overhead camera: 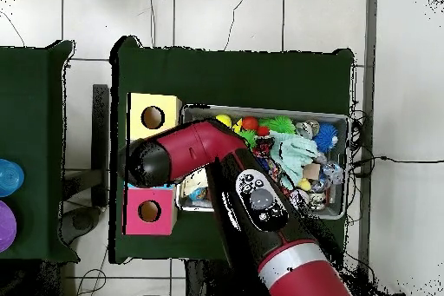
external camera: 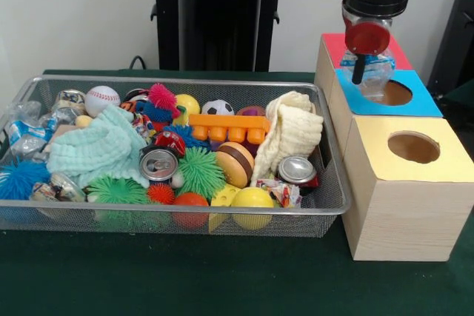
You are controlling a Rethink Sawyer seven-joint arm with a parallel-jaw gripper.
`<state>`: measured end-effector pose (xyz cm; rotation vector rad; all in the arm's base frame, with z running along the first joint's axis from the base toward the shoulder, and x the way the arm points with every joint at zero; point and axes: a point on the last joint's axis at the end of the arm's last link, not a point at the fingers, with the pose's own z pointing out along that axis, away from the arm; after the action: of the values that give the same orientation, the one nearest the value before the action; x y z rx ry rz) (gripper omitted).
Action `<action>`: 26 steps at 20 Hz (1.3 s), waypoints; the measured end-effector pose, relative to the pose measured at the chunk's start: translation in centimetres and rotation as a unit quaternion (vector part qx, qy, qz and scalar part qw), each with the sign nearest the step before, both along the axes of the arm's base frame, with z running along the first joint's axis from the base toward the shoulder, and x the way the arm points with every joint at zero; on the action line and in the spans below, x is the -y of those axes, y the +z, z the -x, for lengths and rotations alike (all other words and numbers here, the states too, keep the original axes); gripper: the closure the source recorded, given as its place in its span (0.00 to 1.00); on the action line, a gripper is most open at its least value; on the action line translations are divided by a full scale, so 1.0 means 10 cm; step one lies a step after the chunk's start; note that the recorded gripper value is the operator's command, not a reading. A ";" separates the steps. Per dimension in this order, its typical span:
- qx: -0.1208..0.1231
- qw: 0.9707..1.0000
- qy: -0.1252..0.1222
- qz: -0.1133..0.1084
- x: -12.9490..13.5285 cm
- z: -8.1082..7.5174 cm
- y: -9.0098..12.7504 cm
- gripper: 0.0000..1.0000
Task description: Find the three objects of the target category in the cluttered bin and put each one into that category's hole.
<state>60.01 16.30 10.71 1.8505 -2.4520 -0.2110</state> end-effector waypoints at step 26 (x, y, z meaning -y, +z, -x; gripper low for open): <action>0.018 0.999 -0.046 0.001 -0.13 0.03 -0.09 1.00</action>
<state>59.68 17.59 9.80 1.7586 -2.5623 -0.1816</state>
